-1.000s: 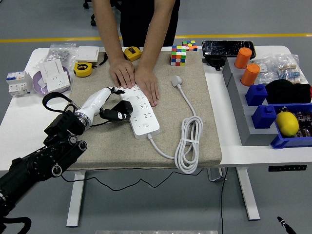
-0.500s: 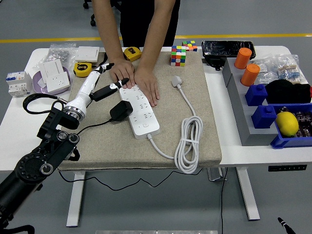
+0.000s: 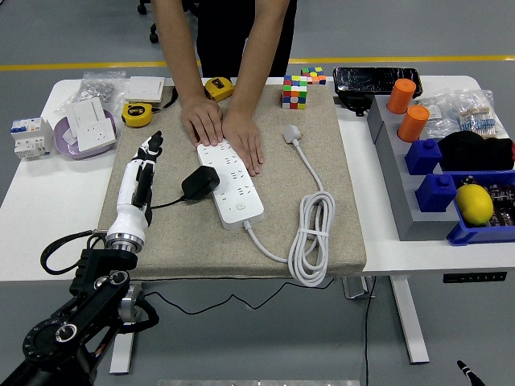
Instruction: Pick up the plug,place it near the board,insert it into the board,press the button
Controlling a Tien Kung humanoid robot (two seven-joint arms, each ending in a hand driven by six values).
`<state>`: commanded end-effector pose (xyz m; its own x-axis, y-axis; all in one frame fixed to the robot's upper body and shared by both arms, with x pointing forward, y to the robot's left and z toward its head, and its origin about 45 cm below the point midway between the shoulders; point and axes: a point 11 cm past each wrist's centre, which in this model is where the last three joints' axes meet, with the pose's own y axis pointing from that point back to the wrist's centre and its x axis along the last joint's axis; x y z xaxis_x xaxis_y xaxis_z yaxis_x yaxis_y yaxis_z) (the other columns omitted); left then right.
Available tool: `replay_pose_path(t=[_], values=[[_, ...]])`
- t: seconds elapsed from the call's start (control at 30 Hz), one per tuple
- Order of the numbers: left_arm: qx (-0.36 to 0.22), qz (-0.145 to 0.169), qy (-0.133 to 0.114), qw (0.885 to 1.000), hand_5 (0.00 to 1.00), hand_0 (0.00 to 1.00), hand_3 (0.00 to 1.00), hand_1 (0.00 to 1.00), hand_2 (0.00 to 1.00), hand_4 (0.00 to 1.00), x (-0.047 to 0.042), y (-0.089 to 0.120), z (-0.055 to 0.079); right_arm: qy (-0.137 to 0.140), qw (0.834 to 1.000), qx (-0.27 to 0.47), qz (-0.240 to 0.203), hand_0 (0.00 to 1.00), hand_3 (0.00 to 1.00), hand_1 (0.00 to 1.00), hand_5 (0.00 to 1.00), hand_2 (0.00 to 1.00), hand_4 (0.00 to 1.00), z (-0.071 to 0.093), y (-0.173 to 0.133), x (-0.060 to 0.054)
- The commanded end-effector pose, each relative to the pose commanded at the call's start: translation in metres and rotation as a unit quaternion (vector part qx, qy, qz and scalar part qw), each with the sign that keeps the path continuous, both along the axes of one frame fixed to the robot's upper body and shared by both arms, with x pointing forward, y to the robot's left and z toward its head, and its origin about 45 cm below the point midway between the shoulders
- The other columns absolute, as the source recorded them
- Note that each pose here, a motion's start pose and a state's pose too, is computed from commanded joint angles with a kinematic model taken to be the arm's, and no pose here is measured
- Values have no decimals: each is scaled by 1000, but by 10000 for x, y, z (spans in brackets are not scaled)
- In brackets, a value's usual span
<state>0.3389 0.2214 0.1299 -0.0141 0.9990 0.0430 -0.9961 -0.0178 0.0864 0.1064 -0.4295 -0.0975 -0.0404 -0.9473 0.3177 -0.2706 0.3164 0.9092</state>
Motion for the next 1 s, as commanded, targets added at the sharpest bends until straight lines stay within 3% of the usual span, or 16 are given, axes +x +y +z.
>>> replay_pose_path(t=[0.27, 0.57, 1.0], values=[[84, -47, 9, 995, 998, 980, 889, 955, 909, 998, -41, -95, -79, 5, 1000, -1, -2, 826, 775, 743, 998, 743, 998, -6, -12, -46], [190, -100, 13, 977, 998, 982, 883, 951, 903, 998, 5, -195, -114, 2, 1000, -1, -3, 825, 775, 743, 998, 743, 998, 0, -14, -20], [251, -144, 8, 957, 998, 987, 884, 948, 898, 998, 94, -379, -94, 1, 1000, -1, -5, 826, 774, 743, 998, 742, 998, 2, -16, -14]])
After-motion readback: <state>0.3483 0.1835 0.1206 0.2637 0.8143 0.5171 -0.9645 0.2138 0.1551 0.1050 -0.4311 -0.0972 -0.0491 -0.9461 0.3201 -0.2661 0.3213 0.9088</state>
